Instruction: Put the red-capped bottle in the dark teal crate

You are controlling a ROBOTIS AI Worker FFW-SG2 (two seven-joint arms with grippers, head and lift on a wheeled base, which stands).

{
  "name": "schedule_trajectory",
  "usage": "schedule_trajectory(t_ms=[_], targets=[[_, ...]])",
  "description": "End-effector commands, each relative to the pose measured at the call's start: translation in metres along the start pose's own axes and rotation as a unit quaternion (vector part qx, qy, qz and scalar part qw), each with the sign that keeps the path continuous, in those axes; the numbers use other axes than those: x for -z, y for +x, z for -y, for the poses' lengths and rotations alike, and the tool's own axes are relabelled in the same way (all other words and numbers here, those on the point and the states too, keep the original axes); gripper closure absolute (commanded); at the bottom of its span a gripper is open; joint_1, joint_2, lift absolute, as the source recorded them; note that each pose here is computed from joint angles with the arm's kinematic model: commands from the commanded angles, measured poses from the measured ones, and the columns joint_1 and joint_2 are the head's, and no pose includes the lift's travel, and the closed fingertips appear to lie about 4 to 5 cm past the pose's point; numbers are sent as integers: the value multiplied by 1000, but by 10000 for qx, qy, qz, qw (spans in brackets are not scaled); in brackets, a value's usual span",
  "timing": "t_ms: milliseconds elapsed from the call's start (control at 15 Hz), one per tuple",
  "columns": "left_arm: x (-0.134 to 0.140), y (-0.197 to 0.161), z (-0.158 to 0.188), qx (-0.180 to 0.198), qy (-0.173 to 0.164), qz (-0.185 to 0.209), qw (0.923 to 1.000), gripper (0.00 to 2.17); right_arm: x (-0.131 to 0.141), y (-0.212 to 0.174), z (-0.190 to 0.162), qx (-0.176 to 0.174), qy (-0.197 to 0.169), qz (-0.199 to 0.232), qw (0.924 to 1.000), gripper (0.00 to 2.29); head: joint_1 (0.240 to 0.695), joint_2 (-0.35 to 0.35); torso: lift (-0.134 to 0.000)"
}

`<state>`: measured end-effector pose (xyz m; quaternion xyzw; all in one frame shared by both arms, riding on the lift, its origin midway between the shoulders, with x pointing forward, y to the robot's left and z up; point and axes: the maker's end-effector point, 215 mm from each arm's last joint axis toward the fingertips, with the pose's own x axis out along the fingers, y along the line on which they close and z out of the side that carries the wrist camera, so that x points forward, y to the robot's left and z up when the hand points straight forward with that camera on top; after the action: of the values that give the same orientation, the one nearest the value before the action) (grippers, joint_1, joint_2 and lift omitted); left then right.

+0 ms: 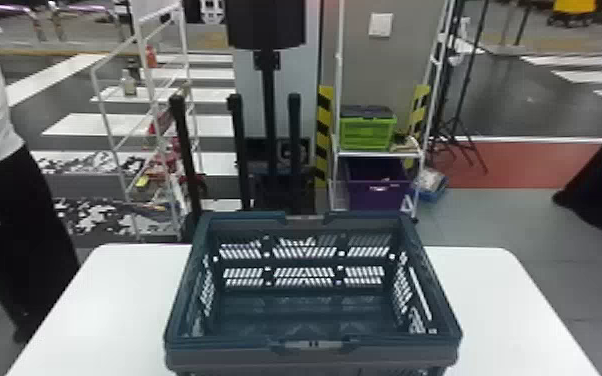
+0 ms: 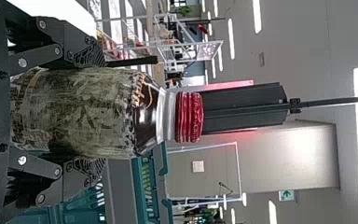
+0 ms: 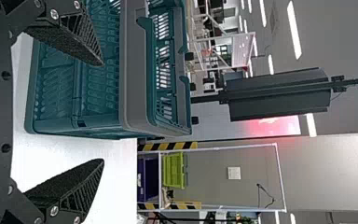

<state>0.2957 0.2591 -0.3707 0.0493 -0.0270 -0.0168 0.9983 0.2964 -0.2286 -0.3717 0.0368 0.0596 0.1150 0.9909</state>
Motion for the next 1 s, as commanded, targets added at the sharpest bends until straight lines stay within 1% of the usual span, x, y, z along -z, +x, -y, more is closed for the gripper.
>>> schedule_trajectory(t_ms=[0,467,600,667,733,867,933], targets=[[-1,2,-1,-70,-49,16,10000,2125,-1,2,1,0,-8,-7,10000,151,499,0,0],[-4,7,-6,-111,-70,26,9999,2125,-1,1,2,54,19,-9,10000,151,499,0,0],[-5,10,-7,-112,-62,-6,9999,2125,-3,0,1,57,23,8,10000,151,499,0,0],[-5,14,-9,-122,-47,-92,9999,2125,-2,0,0,55,17,0,10000,151,499,0,0],[-10,21,-15,-160,-17,-119,9998,2125,-2,-1,0,48,19,-8,10000,151,499,0,0],[-17,43,-48,-293,132,-443,9985,2125,-1,-2,0,59,30,-22,10000,151,499,0,0],[-28,55,-63,-361,211,-531,9977,2125,-1,-2,1,63,24,-21,10000,151,499,0,0]])
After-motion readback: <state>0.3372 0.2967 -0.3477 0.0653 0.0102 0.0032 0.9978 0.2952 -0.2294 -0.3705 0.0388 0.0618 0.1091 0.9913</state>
